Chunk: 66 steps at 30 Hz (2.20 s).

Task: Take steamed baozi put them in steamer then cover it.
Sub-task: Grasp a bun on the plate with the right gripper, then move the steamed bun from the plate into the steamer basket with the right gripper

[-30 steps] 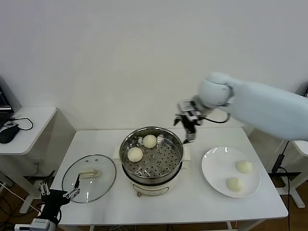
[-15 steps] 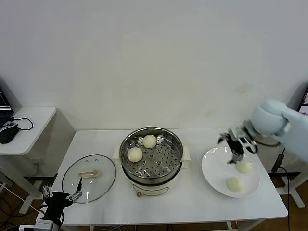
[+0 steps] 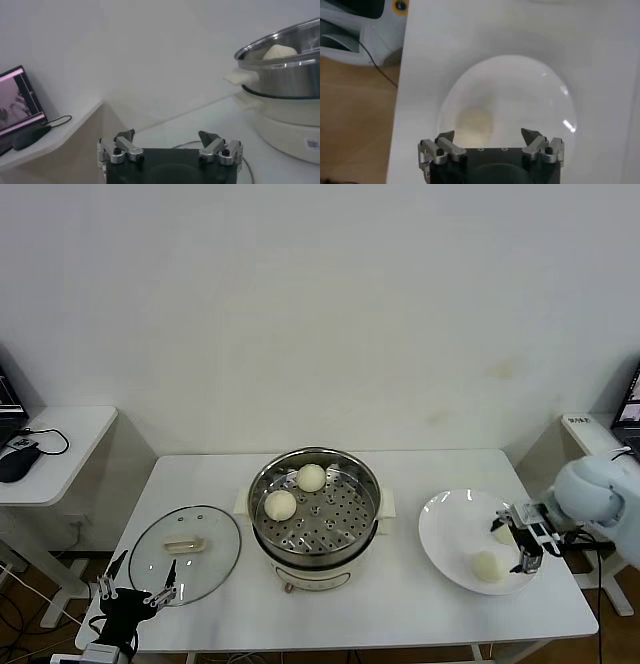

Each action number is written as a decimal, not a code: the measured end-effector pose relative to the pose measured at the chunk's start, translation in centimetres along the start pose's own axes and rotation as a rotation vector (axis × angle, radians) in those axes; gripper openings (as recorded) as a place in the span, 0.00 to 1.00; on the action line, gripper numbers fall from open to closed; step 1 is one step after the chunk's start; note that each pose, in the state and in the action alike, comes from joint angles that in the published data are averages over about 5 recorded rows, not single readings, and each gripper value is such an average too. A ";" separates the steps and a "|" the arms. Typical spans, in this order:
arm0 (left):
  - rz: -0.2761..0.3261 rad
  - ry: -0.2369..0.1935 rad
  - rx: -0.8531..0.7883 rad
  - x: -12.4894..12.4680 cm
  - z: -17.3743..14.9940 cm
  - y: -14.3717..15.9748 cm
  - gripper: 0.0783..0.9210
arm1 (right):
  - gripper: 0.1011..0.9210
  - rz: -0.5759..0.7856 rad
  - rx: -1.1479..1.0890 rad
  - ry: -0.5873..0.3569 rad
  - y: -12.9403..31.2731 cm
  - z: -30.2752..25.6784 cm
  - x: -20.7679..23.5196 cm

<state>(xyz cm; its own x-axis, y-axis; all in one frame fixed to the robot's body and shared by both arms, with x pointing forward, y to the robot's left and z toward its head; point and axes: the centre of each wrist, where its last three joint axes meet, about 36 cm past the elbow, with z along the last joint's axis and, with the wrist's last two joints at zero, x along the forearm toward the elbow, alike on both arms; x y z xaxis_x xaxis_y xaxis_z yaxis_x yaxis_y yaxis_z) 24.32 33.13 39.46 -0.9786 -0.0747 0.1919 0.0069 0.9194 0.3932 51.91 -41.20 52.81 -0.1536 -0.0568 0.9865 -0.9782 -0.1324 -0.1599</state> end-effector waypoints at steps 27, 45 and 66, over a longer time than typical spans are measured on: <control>-0.021 0.022 -0.002 0.1 0.8 0.6 0.88 | 0.83 -0.001 -0.058 0.024 -0.4 -0.1 -6.9; -0.025 0.015 0.002 0.1 0.6 0.6 0.88 | 0.58 0.003 -0.079 0.028 -1.2 0.1 -5.7; -0.027 -0.018 -0.003 0.0 -0.5 1.1 0.88 | 0.59 0.231 0.006 -0.094 -10.0 -5.3 9.6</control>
<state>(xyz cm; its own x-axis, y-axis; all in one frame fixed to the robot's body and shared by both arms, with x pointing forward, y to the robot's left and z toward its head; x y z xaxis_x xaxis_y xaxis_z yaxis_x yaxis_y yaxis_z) 24.46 33.99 40.33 -0.9819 -0.0923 0.1656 -0.0185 0.9160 0.4008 59.45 -35.20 64.09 -0.3594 -0.1784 0.9160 -0.9175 -0.1114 -0.3817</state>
